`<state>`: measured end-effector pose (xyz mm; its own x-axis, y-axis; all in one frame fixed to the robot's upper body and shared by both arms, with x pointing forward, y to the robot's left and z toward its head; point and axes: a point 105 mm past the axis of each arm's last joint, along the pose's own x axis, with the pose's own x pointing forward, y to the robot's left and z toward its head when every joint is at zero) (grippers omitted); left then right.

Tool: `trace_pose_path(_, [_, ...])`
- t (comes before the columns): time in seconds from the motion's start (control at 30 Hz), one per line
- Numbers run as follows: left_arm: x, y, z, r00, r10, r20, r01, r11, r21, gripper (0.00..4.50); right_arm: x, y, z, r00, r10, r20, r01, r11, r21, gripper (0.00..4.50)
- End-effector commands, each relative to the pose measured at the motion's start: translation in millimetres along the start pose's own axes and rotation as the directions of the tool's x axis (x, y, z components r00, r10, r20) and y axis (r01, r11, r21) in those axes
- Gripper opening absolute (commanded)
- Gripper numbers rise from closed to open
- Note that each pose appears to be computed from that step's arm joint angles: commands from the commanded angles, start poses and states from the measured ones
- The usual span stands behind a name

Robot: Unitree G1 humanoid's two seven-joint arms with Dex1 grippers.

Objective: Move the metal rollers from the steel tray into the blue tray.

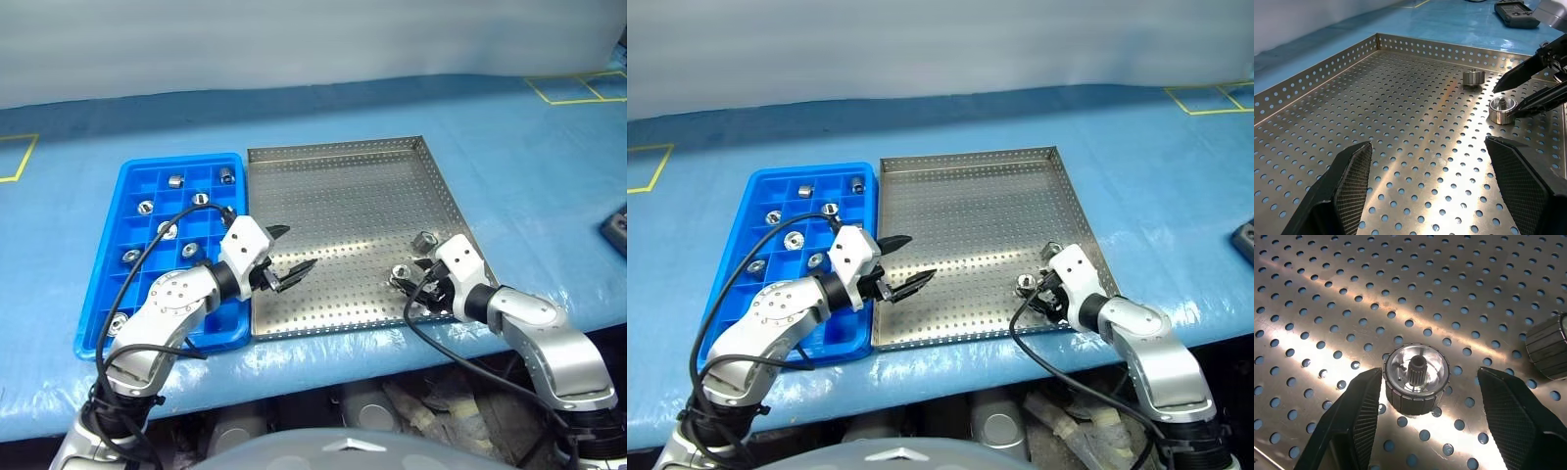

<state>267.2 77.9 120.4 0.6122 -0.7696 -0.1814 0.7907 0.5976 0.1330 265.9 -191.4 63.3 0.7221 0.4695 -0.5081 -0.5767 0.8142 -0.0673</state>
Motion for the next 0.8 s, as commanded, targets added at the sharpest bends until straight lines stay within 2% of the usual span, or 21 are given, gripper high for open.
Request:
trace_pose_path(0.03, [-3.1, 4.0, 7.5, 0.999, 0.024, 0.030, -0.025, 0.999, 0.028, 4.03, 1.2, -2.2, 8.0, 1.000, -0.006, 0.029, 0.006, 1.000, -0.013, 2.70])
trace_pose_path(0.07, [-3.5, 4.2, 7.2, 0.999, 0.027, 0.029, -0.028, 0.999, 0.027, 4.03, 1.6, -2.0, 8.3, 1.000, -0.004, 0.029, 0.005, 1.000, -0.013, 2.39])
trace_pose_path(0.13, [-4.0, 4.6, 7.0, 0.999, 0.031, 0.029, -0.032, 0.999, 0.027, 4.03, 2.3, -1.8, 8.9, 1.000, -0.002, 0.028, 0.002, 1.000, -0.014, 2.39])
trace_pose_path(0.27, [-4.9, 5.2, 6.8, 0.999, 0.038, 0.029, -0.038, 0.999, 0.026, 4.03, 3.3, -2.8, 9.8, 1.000, -0.002, 0.027, 0.002, 1.000, -0.013, 1.68])
trace_pose_path(0.57, [-14.2, 11.1, 9.9, 0.997, 0.077, 0.032, -0.078, 0.996, 0.034, 4.03, 9.7, 6.6, 44.2, 0.991, 0.038, 0.129, -0.026, 0.995, -0.092, 1.69])
trace_pose_path(0.8, [-47.9, 26.8, 12.2, 0.978, 0.206, 0.012, -0.207, 0.977, 0.046, 4.03, 26.4, 34.6, 90.3, 0.949, 0.198, 0.244, -0.151, 0.969, -0.196, 1.69])
